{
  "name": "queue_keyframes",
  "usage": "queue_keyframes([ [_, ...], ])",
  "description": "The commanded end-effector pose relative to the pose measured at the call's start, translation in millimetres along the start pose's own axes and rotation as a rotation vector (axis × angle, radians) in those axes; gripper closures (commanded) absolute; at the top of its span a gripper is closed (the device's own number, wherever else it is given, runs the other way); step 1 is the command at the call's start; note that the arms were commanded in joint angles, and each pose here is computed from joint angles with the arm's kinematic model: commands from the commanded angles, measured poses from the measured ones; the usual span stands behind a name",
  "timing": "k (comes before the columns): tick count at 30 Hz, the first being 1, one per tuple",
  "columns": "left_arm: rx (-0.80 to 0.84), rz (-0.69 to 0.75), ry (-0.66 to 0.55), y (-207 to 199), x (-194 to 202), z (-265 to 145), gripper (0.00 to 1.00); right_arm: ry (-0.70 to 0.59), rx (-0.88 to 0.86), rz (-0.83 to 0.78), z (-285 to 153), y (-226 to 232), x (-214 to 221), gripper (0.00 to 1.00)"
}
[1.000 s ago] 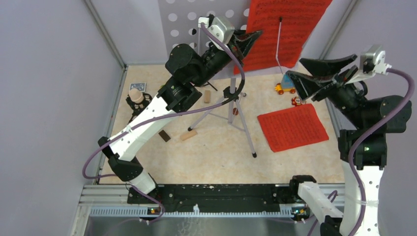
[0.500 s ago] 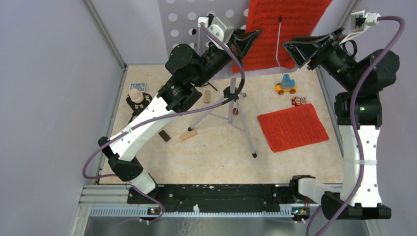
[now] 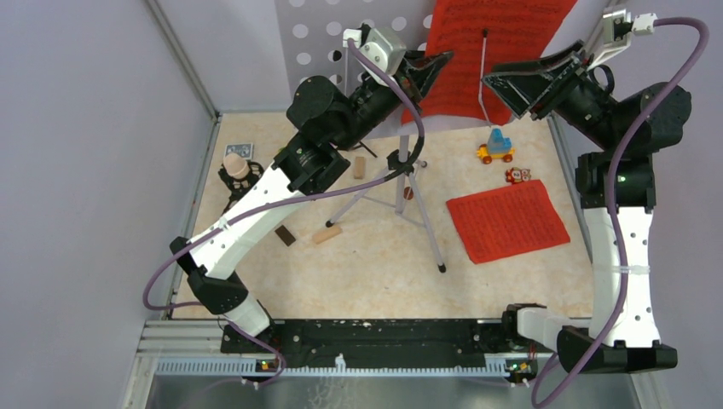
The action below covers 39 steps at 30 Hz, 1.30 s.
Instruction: Pack up the instrument practice props
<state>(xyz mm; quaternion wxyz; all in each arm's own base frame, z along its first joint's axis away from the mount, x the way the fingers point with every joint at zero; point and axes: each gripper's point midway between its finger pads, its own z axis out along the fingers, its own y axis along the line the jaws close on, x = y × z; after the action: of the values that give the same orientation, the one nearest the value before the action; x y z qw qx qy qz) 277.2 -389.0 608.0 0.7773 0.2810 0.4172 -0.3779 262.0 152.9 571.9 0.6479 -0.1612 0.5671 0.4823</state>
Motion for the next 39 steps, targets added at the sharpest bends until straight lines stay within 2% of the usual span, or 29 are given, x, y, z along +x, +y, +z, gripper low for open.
queue_keyframes([
  [1, -0.018, 0.007, -0.061, 4.7, -28.4, -6.0, 1.0, -0.014, -0.102, -0.026, 0.4, 28.5, -7.5, 0.47],
  [10, -0.013, 0.0, -0.06, 3.7, -27.6, -6.3, 1.0, 0.024, -0.109, 0.012, 12.7, 21.4, -0.2, 0.5],
  [14, -0.014, -0.004, -0.061, 3.5, -27.5, -6.8, 1.0, 0.048, -0.132, 0.023, 18.4, 23.9, 5.4, 0.55],
  [20, -0.019, -0.002, -0.058, 4.4, -26.4, -8.0, 1.0, 0.043, -0.175, -0.018, 17.4, 32.9, 5.5, 0.77],
  [24, -0.031, 0.004, -0.06, 6.5, -26.8, -9.5, 1.0, 0.031, -0.192, -0.049, 13.6, 37.2, 8.1, 0.99],
  [31, -0.109, 0.016, -0.059, 20.3, -31.2, -14.5, 1.0, -0.019, -0.177, -0.084, 10.3, 31.7, 11.2, 1.0],
  [39, -0.173, 0.034, -0.094, 31.6, -58.5, -35.0, 1.0, -0.037, -0.156, -0.107, 9.7, 28.5, 9.7, 1.0],
])
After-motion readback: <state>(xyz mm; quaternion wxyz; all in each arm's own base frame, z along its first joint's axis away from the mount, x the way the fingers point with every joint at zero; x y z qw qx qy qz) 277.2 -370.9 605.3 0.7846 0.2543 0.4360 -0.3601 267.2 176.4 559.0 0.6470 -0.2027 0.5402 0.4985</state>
